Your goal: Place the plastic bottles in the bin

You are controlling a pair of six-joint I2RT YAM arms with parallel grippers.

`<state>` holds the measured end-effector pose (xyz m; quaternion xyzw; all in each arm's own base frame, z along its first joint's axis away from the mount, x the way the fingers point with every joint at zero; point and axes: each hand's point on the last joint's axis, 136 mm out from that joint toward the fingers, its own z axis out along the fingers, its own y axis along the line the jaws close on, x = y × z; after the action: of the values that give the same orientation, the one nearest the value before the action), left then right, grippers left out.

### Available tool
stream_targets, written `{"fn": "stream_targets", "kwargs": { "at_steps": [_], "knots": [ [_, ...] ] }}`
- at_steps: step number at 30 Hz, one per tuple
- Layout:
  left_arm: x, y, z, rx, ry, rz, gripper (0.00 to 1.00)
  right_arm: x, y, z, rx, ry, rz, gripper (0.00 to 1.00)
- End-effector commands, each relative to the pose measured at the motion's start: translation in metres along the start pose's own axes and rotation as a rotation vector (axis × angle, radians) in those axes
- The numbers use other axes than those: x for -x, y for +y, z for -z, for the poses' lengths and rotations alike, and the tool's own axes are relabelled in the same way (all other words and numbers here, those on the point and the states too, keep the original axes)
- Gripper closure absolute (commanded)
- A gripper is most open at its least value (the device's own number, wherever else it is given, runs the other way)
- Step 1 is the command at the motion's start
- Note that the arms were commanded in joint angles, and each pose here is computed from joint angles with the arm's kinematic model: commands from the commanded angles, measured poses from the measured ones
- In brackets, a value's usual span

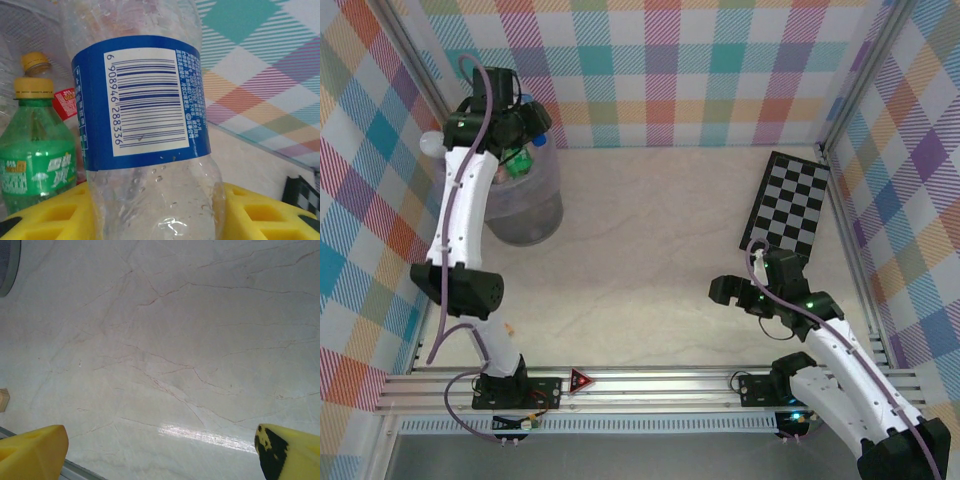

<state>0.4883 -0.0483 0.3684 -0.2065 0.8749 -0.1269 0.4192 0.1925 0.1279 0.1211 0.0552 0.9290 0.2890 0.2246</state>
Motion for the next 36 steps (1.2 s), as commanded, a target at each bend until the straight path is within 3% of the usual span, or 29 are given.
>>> {"fn": "stream_targets", "kwargs": {
  "at_steps": [1,9,15,21,29,36],
  "knots": [
    [0.003,0.019,-0.014,0.091,0.002,0.006,0.55,-0.005,-0.005,0.002,-0.012,0.000,-0.018,0.04],
    [0.005,0.045,-0.022,0.218,-0.019,-0.027,0.47,-0.007,-0.007,0.004,-0.023,0.001,-0.021,0.04],
    [0.010,0.047,-0.018,0.216,-0.038,-0.041,0.26,-0.005,-0.006,0.003,-0.017,0.005,-0.018,0.04],
    [0.025,0.040,-0.006,0.187,-0.069,-0.084,0.20,-0.007,-0.008,0.001,-0.022,0.009,-0.022,0.04],
    [0.042,0.031,-0.012,0.169,-0.127,-0.143,0.39,-0.008,-0.009,-0.001,-0.022,0.013,-0.029,0.04],
    [0.021,0.041,-0.044,0.198,-0.041,-0.169,0.46,-0.007,-0.008,-0.001,-0.020,0.012,-0.030,0.04]
  ]
}}
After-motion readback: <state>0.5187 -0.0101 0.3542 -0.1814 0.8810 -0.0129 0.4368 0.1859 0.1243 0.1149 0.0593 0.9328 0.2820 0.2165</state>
